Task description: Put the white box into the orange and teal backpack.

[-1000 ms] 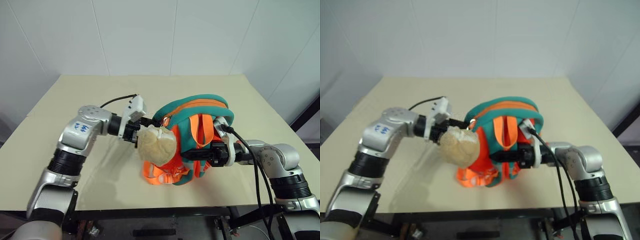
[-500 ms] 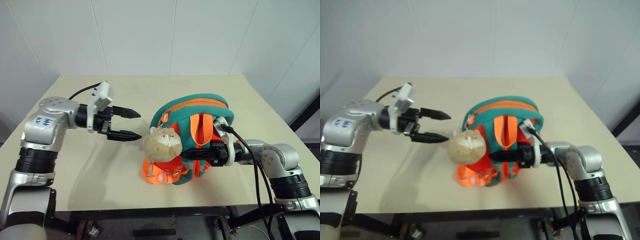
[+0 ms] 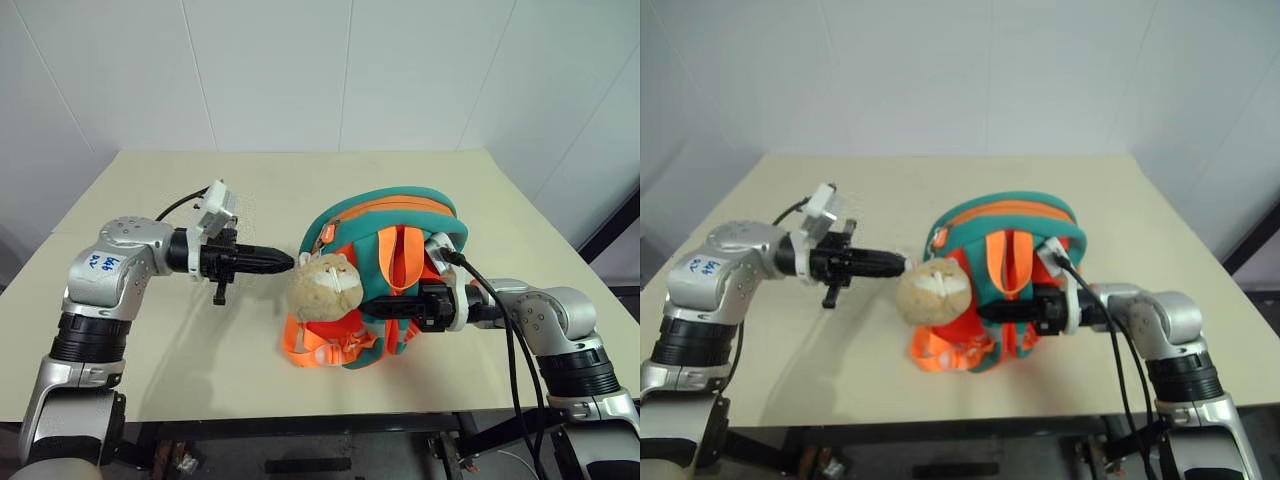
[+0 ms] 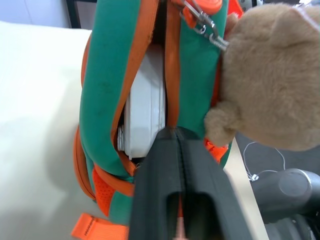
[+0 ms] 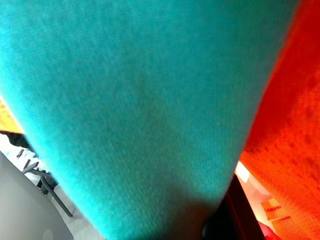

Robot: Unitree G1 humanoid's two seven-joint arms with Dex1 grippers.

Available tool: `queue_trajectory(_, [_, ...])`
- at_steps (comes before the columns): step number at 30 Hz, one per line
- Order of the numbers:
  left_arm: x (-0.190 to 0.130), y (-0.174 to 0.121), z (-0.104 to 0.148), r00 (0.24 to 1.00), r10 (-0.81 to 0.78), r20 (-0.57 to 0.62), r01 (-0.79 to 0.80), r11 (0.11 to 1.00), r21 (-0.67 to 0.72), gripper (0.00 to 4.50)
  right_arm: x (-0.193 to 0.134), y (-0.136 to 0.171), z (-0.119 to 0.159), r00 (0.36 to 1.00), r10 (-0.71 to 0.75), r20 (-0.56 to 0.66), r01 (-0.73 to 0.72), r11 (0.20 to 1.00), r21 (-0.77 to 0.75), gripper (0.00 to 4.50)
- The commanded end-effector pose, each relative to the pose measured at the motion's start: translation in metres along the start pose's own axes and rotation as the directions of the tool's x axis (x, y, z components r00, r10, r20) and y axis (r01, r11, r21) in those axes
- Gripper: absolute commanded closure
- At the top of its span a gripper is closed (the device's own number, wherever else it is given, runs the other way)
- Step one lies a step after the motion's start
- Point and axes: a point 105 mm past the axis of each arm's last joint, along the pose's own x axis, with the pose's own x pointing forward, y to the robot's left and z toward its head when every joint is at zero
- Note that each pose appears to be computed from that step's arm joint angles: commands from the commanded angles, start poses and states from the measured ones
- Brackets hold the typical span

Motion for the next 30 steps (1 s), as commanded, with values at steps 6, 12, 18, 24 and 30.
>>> queue_trajectory(6, [0.023,0.002,-0.009,1.0,-0.015,-0.022,0.016,0.999,0.045,4.47,0.0,0.006,0.005,1.0,0.006,0.016,-0.006,1.0,-0.025,4.43])
queue_trajectory(12, [0.035,0.008,-0.013,1.0,-0.003,-0.012,0.004,0.998,0.069,4.47,0.001,0.008,0.004,1.0,0.006,0.021,-0.006,1.0,-0.025,4.43])
queue_trajectory(18, [0.012,-0.011,0.016,0.989,-0.111,0.094,0.111,0.994,0.003,4.47,-0.001,0.01,0.003,1.0,-0.004,0.029,0.004,1.0,-0.019,4.43])
queue_trajectory(24, [-0.008,0.001,0.019,0.999,-0.003,0.042,0.002,1.0,0.02,4.47,0.0,0.008,0.001,1.0,-0.004,0.03,0.004,1.0,-0.013,4.43])
queue_trajectory(30, [0.007,0.012,0.001,0.999,0.052,0.0,-0.052,0.997,0.057,4.47,0.004,0.008,0.004,0.999,0.009,0.031,-0.009,1.0,-0.019,4.43])
